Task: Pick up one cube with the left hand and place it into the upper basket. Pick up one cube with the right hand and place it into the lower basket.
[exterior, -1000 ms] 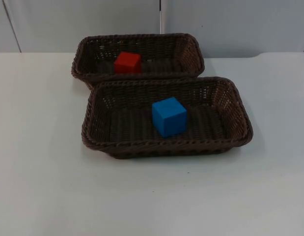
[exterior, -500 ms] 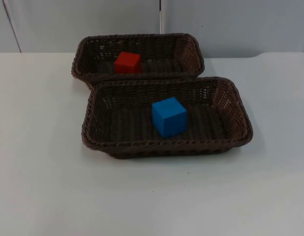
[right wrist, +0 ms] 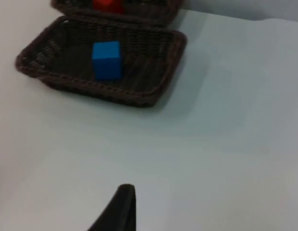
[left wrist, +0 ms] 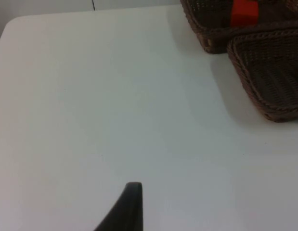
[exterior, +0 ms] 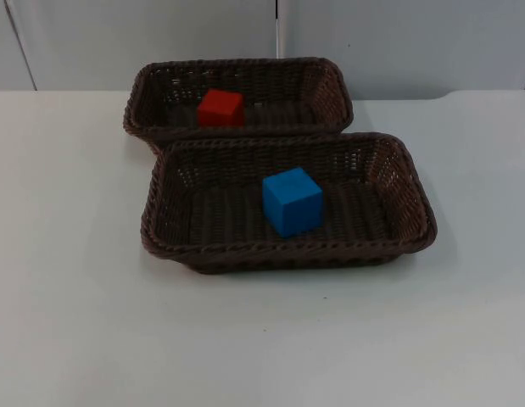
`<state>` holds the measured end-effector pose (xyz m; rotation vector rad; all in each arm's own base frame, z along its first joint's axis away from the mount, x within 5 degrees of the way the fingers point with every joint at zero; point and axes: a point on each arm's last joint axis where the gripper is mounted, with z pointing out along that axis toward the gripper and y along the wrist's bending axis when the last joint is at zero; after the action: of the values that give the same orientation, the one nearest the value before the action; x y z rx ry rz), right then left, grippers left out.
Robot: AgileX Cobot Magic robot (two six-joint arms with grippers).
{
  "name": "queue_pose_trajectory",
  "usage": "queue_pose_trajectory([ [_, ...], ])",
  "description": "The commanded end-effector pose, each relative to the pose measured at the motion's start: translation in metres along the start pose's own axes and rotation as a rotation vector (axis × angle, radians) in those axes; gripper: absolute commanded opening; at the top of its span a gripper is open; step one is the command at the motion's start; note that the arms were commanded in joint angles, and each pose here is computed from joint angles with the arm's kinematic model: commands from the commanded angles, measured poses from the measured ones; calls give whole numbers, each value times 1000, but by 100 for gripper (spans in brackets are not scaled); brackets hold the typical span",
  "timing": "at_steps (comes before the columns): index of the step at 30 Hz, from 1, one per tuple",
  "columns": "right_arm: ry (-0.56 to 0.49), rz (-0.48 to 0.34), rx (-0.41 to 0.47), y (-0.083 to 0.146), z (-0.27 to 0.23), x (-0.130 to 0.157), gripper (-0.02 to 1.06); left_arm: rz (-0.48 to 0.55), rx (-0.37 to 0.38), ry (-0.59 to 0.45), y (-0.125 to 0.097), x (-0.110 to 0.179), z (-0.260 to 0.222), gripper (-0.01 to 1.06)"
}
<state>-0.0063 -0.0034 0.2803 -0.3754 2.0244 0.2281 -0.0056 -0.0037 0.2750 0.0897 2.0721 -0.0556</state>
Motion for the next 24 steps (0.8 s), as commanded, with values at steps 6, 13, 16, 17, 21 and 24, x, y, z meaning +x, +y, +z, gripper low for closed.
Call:
queue_pose_trajectory([
  [6, -2, 72, 141, 1, 0, 1, 105, -3, -6, -10, 0, 0, 1, 105],
  [13, -2, 116, 225, 2, 0, 1, 105, -3, -6, -10, 0, 0, 1, 105],
  [16, -2, 129, 250, 2, 0, 1, 105, -3, -6, -10, 0, 0, 1, 105],
  [17, -2, 131, 257, 2, 0, 1, 105, -3, -6, -10, 0, 0, 1, 105],
  [21, -2, 133, 257, 2, 0, 1, 105, -3, -6, -10, 0, 0, 1, 105],
  [24, -2, 133, 257, 2, 0, 1, 105, -3, -6, -10, 0, 0, 1, 105],
])
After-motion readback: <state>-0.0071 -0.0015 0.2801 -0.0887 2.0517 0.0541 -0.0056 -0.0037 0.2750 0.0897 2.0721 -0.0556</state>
